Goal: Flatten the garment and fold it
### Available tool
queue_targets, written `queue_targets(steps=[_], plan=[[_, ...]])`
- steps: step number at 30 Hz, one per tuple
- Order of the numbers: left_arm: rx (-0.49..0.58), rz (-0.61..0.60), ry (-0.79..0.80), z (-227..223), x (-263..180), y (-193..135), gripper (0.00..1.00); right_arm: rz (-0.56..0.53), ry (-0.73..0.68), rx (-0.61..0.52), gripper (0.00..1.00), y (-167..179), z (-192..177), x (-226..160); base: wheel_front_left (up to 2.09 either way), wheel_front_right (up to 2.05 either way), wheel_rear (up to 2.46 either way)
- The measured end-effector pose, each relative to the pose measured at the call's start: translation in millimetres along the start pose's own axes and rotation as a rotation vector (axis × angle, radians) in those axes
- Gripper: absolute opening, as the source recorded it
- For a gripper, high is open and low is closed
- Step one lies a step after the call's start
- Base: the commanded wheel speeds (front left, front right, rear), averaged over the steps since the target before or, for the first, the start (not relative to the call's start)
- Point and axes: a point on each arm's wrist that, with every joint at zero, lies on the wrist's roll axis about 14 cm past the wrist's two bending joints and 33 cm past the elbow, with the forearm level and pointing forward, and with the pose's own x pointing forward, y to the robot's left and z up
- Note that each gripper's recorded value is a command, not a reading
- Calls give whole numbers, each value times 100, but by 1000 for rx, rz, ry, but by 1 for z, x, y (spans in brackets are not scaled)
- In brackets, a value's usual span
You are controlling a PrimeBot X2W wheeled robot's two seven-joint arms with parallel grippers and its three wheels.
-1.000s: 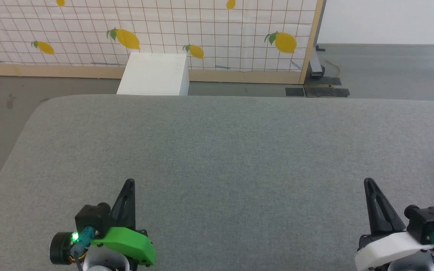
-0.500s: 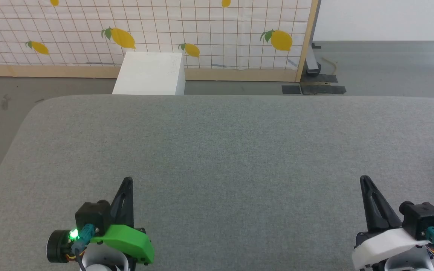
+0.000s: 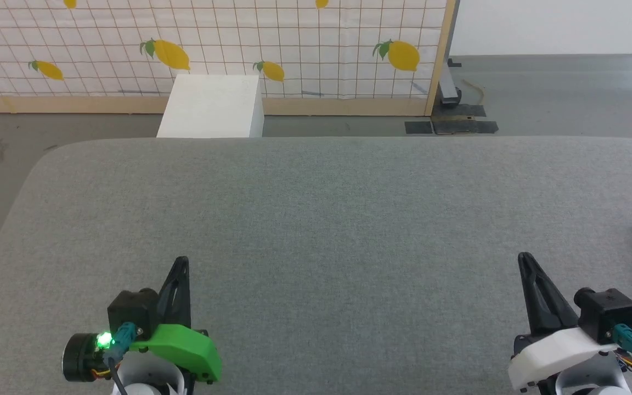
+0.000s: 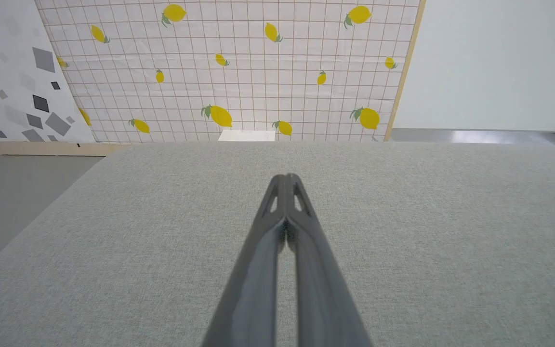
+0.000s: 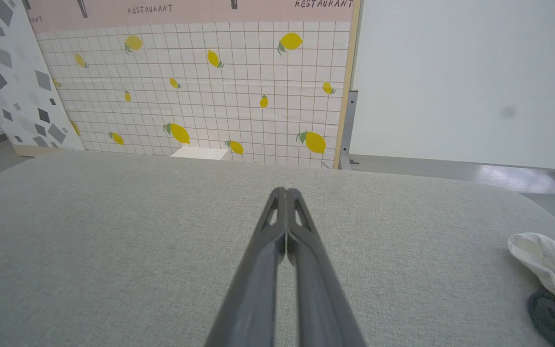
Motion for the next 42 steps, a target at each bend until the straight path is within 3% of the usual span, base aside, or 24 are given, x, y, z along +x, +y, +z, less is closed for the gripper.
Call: queue_targets(steps=[42], plan=[[70,9,45,1,11,-2,0,-2,41,-53,0,-1,-2,4,0,0,0]])
